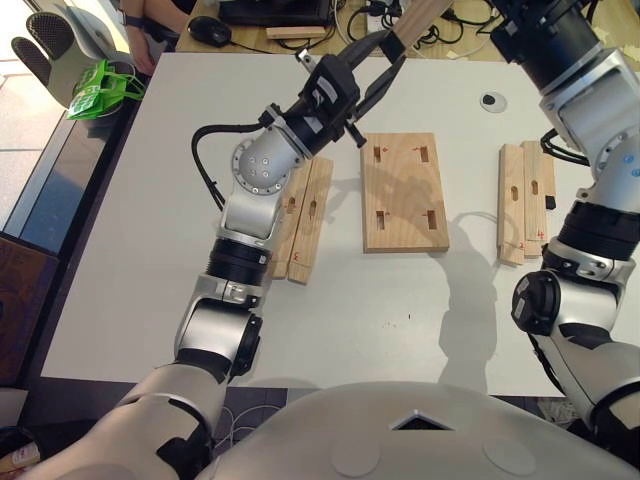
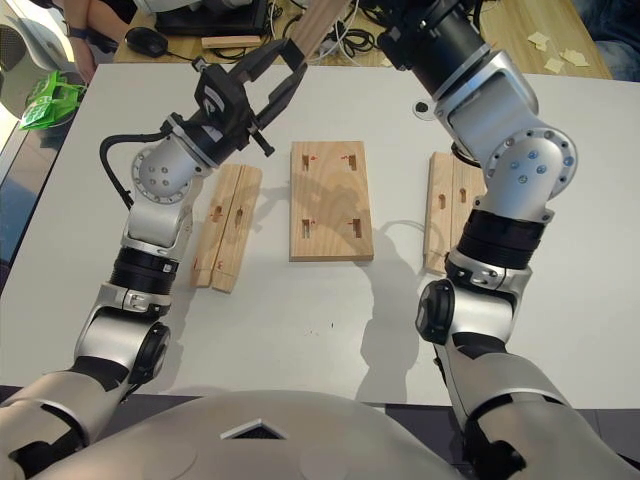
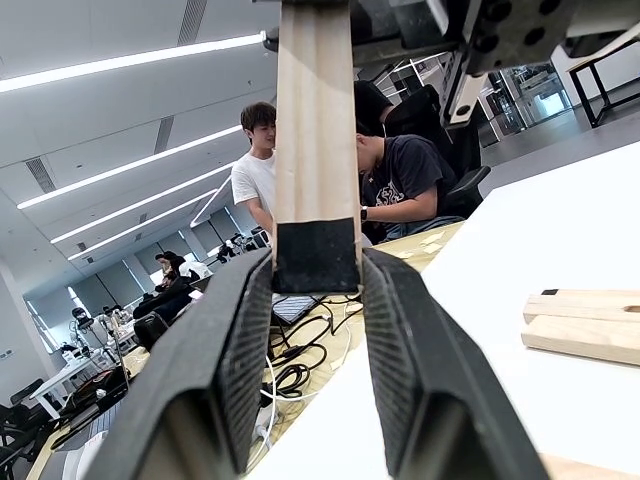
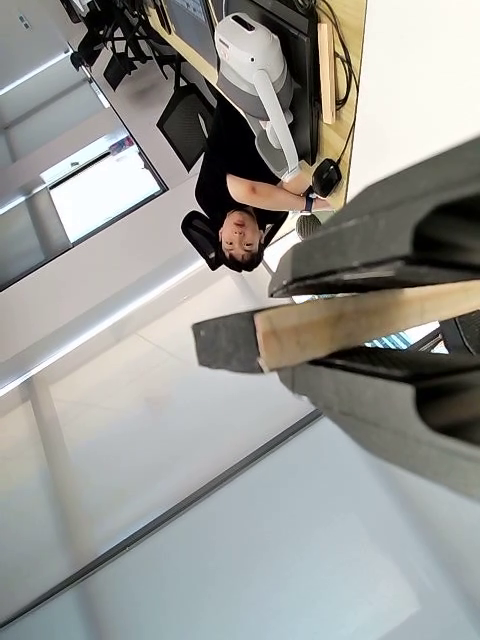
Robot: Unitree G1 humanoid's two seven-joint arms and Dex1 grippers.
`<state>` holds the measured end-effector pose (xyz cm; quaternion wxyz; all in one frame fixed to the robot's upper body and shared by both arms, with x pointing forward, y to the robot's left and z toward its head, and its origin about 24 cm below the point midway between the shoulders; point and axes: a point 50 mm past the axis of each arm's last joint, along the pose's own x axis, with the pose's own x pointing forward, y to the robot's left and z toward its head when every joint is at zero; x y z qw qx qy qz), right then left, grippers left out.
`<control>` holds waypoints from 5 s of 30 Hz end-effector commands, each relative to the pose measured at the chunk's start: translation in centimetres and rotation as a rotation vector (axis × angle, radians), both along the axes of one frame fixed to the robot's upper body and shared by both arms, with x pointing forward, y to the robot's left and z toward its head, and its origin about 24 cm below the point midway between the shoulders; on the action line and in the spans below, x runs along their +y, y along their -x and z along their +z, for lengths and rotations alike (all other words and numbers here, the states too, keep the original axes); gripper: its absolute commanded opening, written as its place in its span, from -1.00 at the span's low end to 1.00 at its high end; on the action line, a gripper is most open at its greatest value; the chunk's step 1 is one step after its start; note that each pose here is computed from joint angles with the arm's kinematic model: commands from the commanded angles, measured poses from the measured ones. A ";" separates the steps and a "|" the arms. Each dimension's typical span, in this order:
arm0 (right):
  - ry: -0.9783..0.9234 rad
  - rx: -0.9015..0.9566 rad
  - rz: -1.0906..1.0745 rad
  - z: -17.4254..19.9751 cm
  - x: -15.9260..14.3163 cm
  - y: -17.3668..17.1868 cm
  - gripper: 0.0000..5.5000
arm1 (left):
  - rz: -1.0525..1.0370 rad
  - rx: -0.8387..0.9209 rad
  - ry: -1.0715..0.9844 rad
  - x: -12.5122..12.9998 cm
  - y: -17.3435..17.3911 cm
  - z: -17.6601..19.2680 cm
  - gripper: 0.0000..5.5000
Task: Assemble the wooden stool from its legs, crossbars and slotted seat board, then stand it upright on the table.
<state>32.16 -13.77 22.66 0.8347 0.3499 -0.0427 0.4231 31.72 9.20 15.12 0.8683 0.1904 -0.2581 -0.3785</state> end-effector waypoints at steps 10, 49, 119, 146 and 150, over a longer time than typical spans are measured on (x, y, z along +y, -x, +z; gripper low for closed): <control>-0.045 -0.083 -0.342 1.0 -1.9 -0.3 -0.86 | 0.338 0.011 -0.051 2.3 -2.2 -0.9 0.05; 0.826 0.026 -1.121 -16.4 -6.7 7.1 -0.86 | 0.688 0.606 0.458 10.1 -0.7 -5.8 0.96; 0.802 0.144 -1.082 -10.8 -8.7 -0.8 0.68 | 0.675 0.630 0.483 9.4 -1.3 -6.3 0.96; 0.934 0.623 -1.080 -15.3 -11.2 2.5 0.68 | 0.653 0.618 0.523 8.5 -1.4 -6.2 0.96; 0.923 0.589 -1.049 -14.7 -10.3 1.2 0.68 | 0.652 0.615 0.526 8.5 -1.4 -6.2 0.96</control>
